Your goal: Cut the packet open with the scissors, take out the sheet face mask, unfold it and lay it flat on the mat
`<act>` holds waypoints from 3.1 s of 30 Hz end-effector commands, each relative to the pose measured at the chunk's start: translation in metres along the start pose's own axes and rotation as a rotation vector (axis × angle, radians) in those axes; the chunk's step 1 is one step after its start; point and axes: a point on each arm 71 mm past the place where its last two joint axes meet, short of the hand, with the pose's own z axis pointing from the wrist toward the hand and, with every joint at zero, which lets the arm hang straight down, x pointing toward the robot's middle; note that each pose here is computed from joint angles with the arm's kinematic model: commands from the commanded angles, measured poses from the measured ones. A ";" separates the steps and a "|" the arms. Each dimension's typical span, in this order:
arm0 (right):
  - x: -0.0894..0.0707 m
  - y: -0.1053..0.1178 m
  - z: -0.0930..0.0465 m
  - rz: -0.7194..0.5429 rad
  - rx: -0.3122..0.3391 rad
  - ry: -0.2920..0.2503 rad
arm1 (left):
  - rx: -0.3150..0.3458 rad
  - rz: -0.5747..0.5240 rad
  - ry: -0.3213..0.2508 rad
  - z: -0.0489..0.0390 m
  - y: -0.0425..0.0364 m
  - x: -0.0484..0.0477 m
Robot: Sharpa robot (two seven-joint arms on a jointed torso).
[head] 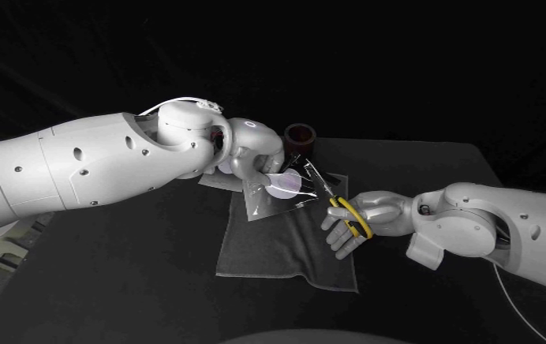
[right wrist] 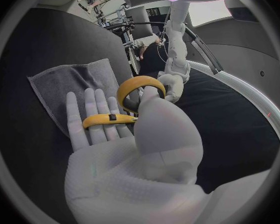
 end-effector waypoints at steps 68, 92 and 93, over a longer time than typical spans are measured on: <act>-0.007 0.019 0.010 -0.071 0.054 0.023 | 0.010 0.074 0.048 0.0043 -0.0079 0.0028; -0.008 0.024 0.018 -0.078 0.055 0.008 | 0.013 0.077 0.049 0.0054 -0.0095 0.0024; -0.008 0.023 0.018 -0.079 0.056 0.008 | 0.012 0.077 0.048 0.0053 -0.0093 0.0024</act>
